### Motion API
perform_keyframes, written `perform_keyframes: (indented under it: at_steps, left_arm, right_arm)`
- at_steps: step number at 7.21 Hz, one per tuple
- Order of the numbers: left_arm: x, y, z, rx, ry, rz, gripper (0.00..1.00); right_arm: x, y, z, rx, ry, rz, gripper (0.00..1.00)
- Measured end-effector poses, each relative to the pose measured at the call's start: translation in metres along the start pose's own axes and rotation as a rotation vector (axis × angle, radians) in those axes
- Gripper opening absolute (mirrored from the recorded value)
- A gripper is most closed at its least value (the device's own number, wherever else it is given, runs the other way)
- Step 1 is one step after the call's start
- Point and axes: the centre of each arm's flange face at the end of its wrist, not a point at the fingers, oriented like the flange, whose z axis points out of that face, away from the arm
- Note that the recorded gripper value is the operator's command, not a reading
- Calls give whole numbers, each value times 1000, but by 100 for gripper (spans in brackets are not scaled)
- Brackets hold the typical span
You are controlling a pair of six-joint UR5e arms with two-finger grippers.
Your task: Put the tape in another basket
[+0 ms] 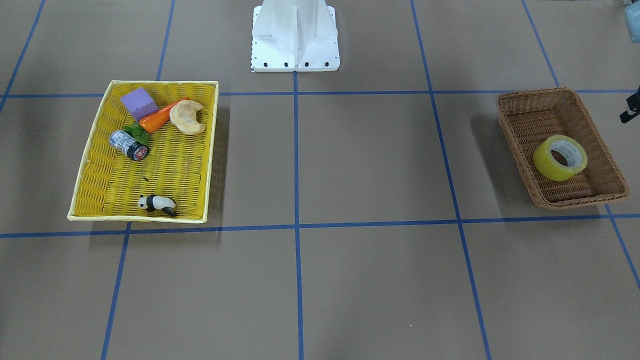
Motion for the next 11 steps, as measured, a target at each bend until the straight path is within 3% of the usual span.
perform_keyframes:
  at_steps: [3,7,11]
  left_arm:
    - [2,9,-3,7,16,11,98]
    - [-3,18,1,39,18,46,98]
    - [-8,12,6,40,8,48,98]
  right_arm:
    - [3,7,5,-10,-10,12,100]
    - [2,20,6,-16,-13,126,100]
    - [1,14,12,-31,36,119,100]
